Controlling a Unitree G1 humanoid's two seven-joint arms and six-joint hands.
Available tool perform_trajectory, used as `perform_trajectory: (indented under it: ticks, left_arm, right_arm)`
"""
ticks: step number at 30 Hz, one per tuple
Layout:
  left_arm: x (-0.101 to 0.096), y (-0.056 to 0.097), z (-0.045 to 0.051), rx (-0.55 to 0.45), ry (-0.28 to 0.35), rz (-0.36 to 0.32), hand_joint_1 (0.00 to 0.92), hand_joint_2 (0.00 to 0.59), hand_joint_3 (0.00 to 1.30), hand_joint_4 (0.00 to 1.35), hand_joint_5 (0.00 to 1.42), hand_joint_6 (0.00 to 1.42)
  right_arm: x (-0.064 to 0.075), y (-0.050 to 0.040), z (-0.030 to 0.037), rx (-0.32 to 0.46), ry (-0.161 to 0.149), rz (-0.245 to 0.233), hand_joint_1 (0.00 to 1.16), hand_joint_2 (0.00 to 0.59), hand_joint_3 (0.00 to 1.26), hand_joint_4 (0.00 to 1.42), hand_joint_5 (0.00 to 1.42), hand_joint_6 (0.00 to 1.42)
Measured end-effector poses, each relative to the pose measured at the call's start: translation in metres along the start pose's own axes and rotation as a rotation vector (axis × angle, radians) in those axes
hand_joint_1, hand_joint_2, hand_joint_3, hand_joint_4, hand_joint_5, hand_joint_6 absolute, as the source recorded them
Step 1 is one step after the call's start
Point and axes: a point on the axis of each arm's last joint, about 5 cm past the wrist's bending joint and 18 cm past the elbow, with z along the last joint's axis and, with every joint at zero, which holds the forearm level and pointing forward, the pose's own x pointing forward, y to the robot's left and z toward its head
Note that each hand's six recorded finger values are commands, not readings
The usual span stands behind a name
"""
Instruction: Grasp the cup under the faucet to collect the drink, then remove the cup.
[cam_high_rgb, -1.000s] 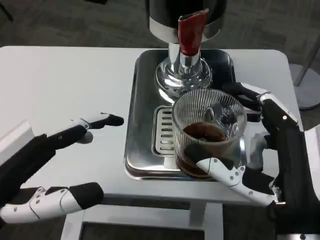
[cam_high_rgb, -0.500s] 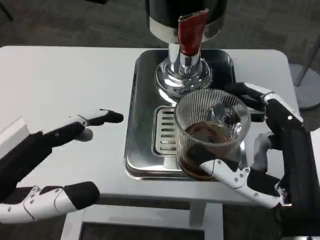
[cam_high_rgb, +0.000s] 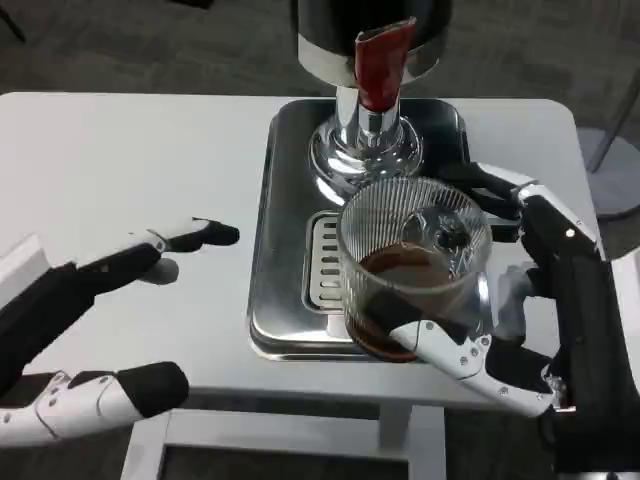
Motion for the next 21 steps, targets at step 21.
perform_trajectory:
  ticks: [21]
  left_arm:
    - [-0.026,0.003,0.0115,0.004,0.048,0.041,0.0,0.052,0.2,0.11,0.14,0.26]
  right_arm:
    - [0.005,0.0102,0.0057,0.026,-0.009,0.047,0.91,0.216,1.08,1.27,1.42,1.42]
